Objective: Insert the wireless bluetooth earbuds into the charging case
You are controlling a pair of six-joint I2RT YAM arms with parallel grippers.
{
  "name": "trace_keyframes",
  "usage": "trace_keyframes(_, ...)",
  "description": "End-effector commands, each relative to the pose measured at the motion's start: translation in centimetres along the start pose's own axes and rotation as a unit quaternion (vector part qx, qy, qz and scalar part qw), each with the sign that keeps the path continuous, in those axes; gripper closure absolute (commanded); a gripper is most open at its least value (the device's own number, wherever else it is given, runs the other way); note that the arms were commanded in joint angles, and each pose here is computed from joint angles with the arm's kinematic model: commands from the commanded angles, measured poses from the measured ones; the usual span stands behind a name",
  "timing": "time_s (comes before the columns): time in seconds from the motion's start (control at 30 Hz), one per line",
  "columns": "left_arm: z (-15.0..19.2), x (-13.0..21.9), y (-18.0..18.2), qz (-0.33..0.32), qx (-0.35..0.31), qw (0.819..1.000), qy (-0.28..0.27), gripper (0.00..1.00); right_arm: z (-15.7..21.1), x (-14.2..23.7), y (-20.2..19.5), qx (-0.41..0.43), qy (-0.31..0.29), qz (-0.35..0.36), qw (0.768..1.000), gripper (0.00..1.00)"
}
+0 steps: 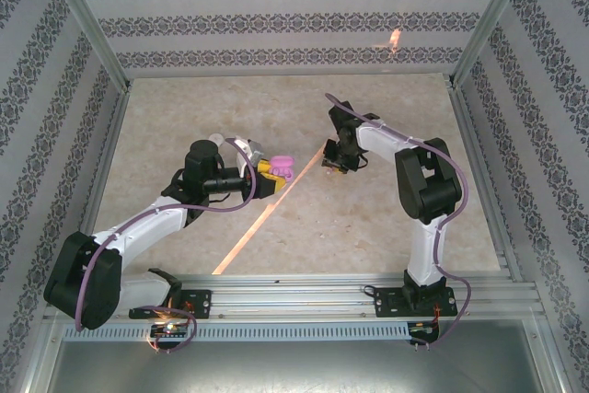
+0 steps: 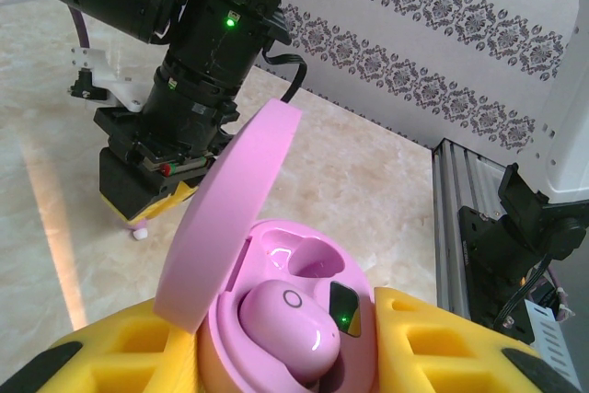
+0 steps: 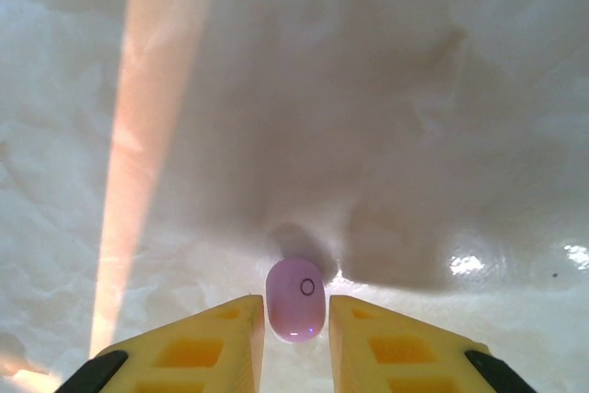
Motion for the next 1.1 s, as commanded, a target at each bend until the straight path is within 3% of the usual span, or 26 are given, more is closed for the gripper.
trace_keyframes(0.0, 0.0, 0.1, 0.0, 0.005, -0.010, 1.000, 0.001, 0.77, -0.5, 0.3, -0.1, 0.000, 0.004, 0.004, 1.000, 0.75)
trace_keyframes(1.07, 0.0, 0.1, 0.1, 0.003, -0.009, 1.000, 0.004, 0.77, 1.4, -1.8, -0.8, 0.010, 0.046, 0.018, 0.999, 0.74)
Point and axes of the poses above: each hand's point on the last joint's axis, 136 mm out from that joint toward the fingers, its own x axis back along the fingers, its own y axis along the line the jaws close on, z = x × y, the point moved 4 cm from there along x, back along the fingers, and after that the axes turned 2 degrees about -x, right-handed, at the moved point
